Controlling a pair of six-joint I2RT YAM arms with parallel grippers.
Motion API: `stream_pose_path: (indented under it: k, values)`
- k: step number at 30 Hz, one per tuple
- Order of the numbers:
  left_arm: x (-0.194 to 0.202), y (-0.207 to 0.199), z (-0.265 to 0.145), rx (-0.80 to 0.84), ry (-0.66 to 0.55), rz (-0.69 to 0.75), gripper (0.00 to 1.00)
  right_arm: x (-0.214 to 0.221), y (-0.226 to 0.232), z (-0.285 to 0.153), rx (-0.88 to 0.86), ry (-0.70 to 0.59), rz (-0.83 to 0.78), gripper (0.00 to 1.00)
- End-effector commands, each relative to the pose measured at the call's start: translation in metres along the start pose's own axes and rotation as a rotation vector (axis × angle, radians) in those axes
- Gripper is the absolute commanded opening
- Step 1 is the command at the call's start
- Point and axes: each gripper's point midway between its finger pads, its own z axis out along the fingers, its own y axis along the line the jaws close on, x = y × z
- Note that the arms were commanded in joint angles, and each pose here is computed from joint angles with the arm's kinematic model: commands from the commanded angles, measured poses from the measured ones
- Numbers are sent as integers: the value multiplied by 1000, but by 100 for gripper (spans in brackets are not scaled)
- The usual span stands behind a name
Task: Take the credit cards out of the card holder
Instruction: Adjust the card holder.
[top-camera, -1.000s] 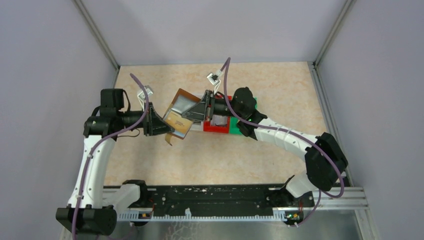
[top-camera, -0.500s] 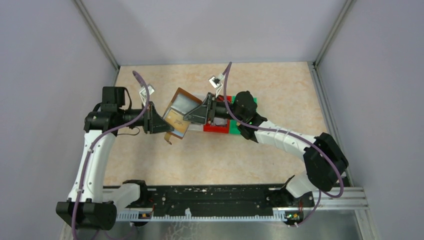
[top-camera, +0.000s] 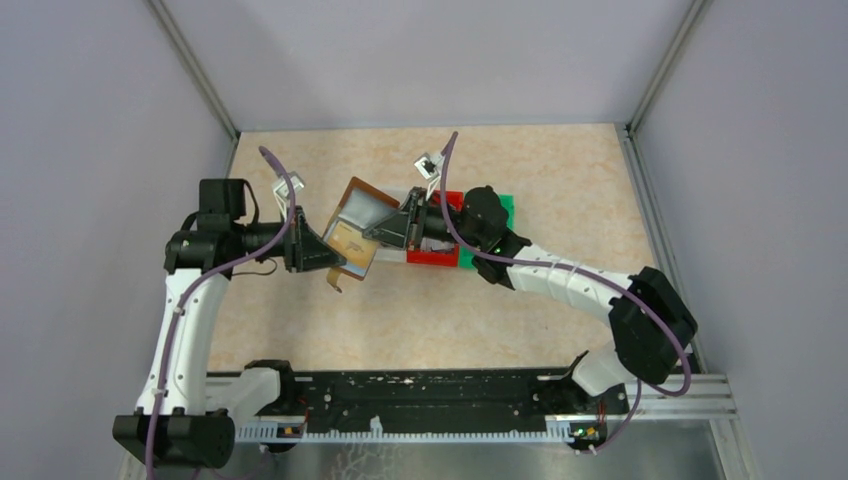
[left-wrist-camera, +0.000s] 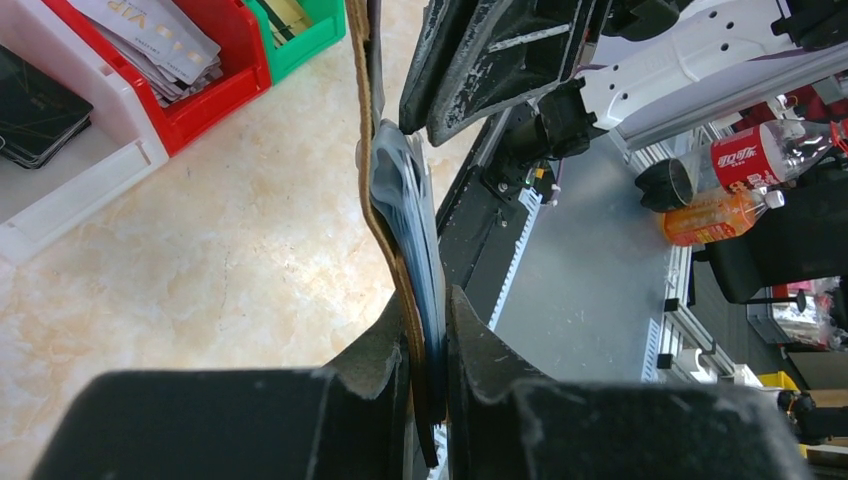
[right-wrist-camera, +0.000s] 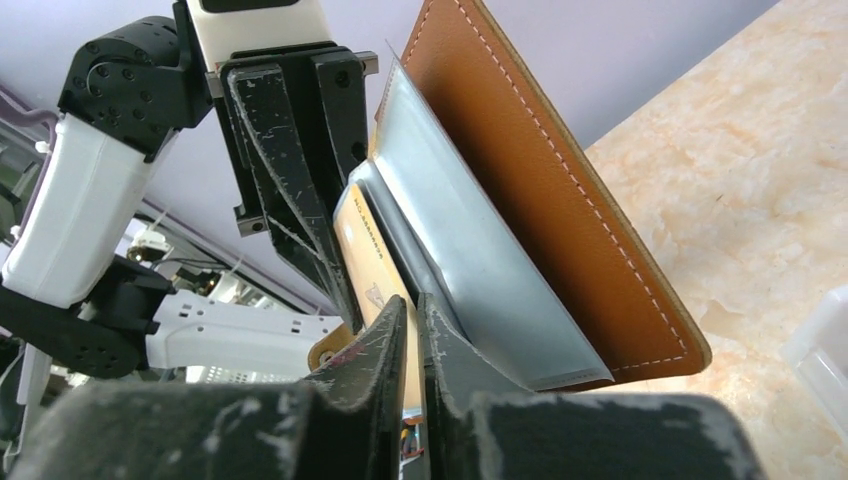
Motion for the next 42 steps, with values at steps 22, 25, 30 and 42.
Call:
stream_pose_path:
  k: [22,25,30,42]
  values:
    - [-8,-12,-2,78,18,97,5,-28,31,-17,-21,-24,-35,59]
    - [-5,-13,-4,83,27,131,0,-50,27,-22,110,-22,-165,73]
    - [-7,-19,-6,100,21,184,0,-71,17,-31,261,7,-328,81]
    - [-12,-29,-7,147,9,184,0,-50,37,-25,159,143,-520,84]
